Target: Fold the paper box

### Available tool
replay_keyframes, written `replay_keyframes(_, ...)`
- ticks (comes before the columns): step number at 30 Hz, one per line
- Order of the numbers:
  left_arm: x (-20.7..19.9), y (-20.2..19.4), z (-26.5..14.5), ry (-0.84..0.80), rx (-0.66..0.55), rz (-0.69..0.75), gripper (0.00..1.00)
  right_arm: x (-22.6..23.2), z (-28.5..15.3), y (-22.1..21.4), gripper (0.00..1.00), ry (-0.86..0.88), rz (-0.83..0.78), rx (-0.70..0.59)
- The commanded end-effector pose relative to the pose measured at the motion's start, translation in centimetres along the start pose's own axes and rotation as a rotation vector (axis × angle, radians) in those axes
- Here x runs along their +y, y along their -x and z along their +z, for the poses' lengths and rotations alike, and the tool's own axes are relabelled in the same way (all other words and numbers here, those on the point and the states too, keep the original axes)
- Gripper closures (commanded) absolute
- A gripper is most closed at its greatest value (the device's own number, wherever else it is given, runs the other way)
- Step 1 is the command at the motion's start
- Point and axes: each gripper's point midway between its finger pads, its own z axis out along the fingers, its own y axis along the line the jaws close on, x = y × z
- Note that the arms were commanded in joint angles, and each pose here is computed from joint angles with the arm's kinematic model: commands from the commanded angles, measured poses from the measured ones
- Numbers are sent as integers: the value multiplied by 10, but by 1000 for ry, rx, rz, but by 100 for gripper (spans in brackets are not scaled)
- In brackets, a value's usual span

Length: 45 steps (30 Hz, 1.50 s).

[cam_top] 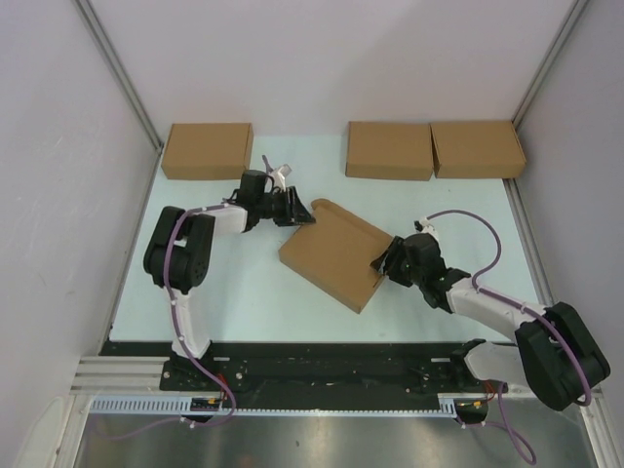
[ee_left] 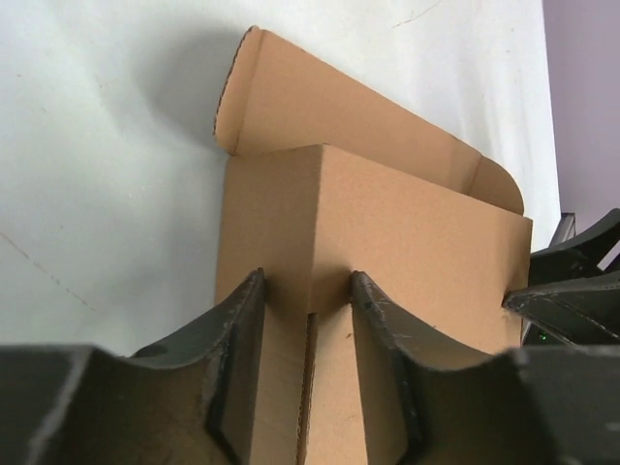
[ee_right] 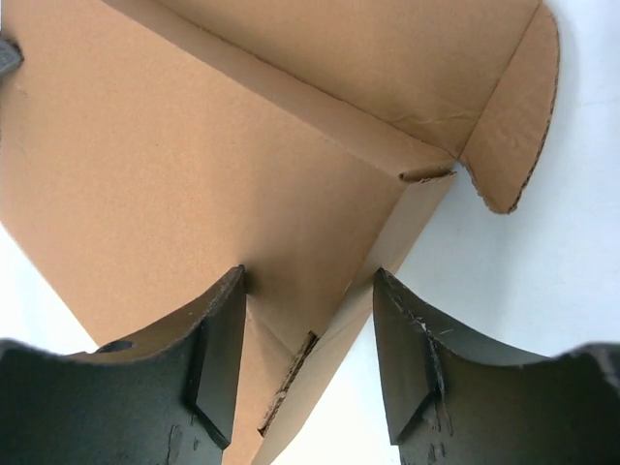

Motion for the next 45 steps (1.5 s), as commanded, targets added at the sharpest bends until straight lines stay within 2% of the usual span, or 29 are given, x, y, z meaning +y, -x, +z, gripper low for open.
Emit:
replay_keyframes(1,-65,-11,-15,-213,4,72,61,19,-9,24,58,11,-182,-128)
replay_keyframes(8,-98,-22,-31,-300,-76,159,68,36,-26,30,67,22,-326,-230)
replay_keyframes(11,-110,-26,-40,-333,-144,198,68,46,-37,32,69,25,-405,-287)
replay_keyframes(12,-125,-16,-49,-358,-211,243,68,50,-40,30,70,24,-429,-307)
replay_keyframes(17,-142,-22,-70,-373,-336,317,68,61,-63,37,71,15,-522,-409)
replay_keyframes(19,-158,-15,-85,-392,-433,368,68,65,-69,32,71,21,-556,-419)
replay_keyframes(22,-169,-22,-100,-398,-515,405,68,66,-78,27,71,14,-594,-444)
replay_keyframes(28,-182,-50,-112,-342,-594,495,67,66,-94,16,71,10,-641,-488)
replay_keyframes(32,-166,-63,-119,-260,-665,454,67,63,-100,3,71,-5,-691,-491)
replay_keyframes(45,-109,-106,-134,-65,-762,247,63,33,-106,-26,71,-53,-759,-478)
